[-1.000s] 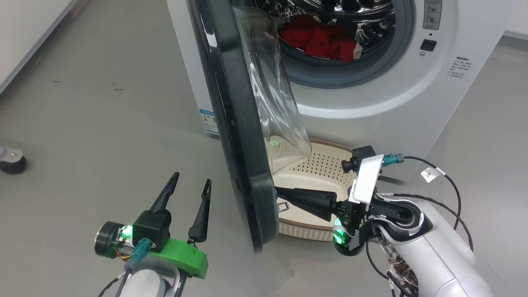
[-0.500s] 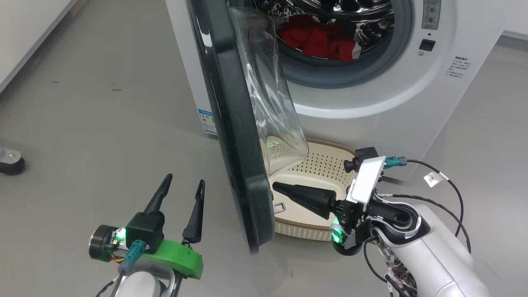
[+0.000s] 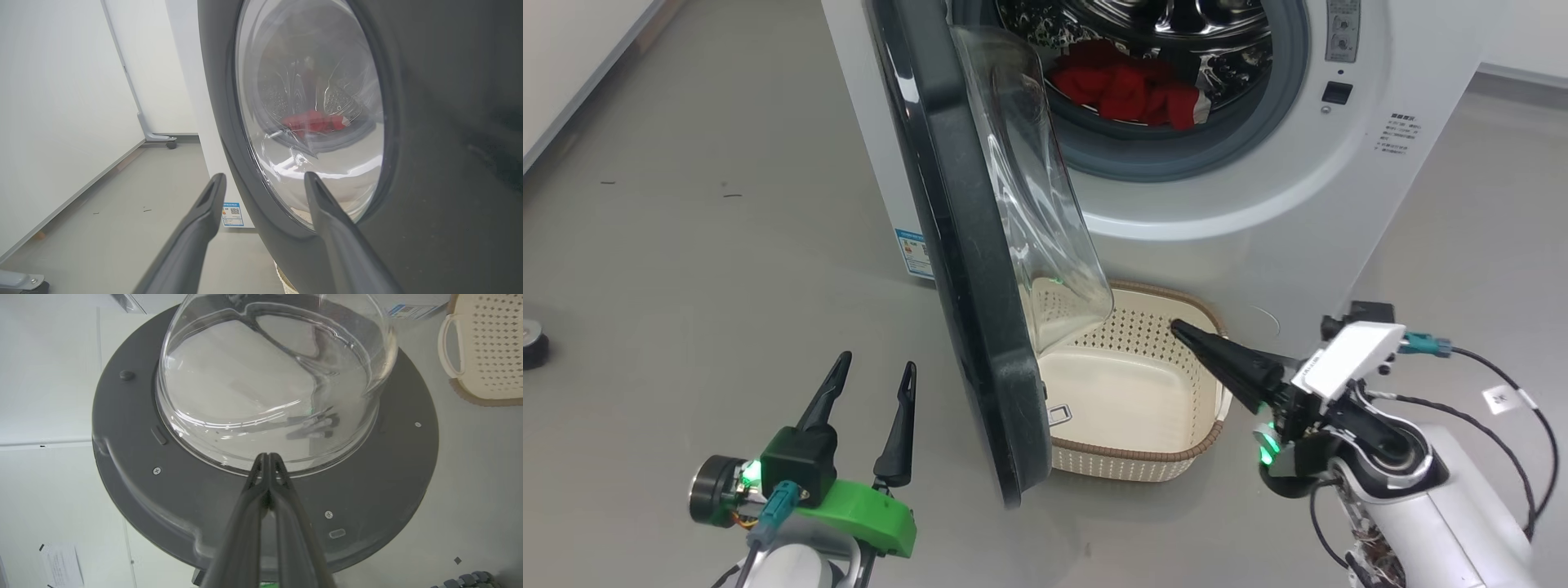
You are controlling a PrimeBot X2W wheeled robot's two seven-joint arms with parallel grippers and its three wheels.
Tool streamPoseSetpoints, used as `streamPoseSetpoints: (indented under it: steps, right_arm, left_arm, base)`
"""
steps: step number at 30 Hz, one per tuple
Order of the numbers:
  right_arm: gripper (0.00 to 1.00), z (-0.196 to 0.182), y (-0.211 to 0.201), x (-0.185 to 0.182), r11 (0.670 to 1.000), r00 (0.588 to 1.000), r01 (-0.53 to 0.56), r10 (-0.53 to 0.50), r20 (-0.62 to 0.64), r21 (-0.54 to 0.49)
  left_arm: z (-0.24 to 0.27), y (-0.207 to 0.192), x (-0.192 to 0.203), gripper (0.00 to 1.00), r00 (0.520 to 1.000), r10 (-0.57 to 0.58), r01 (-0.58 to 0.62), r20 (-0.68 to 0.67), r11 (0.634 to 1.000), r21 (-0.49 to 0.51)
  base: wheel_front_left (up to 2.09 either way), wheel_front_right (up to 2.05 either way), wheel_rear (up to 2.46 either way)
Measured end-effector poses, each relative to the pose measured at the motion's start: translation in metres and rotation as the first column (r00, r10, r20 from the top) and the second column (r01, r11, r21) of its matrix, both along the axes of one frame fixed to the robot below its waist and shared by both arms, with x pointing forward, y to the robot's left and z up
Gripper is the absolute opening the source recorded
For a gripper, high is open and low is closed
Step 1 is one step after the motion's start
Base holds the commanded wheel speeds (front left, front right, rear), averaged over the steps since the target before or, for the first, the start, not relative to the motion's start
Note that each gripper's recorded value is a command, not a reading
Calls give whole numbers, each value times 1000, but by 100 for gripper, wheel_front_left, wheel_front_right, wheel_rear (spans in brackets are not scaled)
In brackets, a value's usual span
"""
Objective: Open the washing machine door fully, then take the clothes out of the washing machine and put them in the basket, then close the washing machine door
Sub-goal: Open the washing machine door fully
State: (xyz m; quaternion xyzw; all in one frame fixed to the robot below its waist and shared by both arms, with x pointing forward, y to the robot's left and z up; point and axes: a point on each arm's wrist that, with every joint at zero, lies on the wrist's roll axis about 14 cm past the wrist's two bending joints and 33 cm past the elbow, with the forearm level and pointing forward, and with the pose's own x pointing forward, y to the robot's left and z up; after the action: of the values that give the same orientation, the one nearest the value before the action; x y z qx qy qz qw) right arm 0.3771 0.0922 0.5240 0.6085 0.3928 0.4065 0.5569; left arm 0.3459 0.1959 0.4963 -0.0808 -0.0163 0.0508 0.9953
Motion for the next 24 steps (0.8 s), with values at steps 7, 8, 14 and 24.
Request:
streamPoseSetpoints:
  steps: [7, 8, 14, 24]
  right_arm:
    - [100, -17, -38, 13, 981, 985, 173, -171, 30, -89]
    - [100, -16, -43, 16, 974, 978, 205, -202, 41, -91]
    - [100, -32, -98, 38, 861, 890, 450, -408, 205, -239]
    - [100, -48, -170, 54, 601, 699, 694, -431, 571, -396]
  left_arm:
    - [0, -2, -4, 100, 1000, -3, 3, 2, 1000, -4]
    - [0, -2, -4, 100, 1000, -5, 5, 2, 1000, -4]
    - [-2, -3, -5, 100, 1000, -7, 7, -2, 1000, -8]
    - [-3, -4, -3, 100, 1000, -12, 12, -4, 1000, -8]
  base:
    - [0, 0, 0]
    - [0, 0, 0]
    - [0, 0, 0]
    - [0, 0, 0]
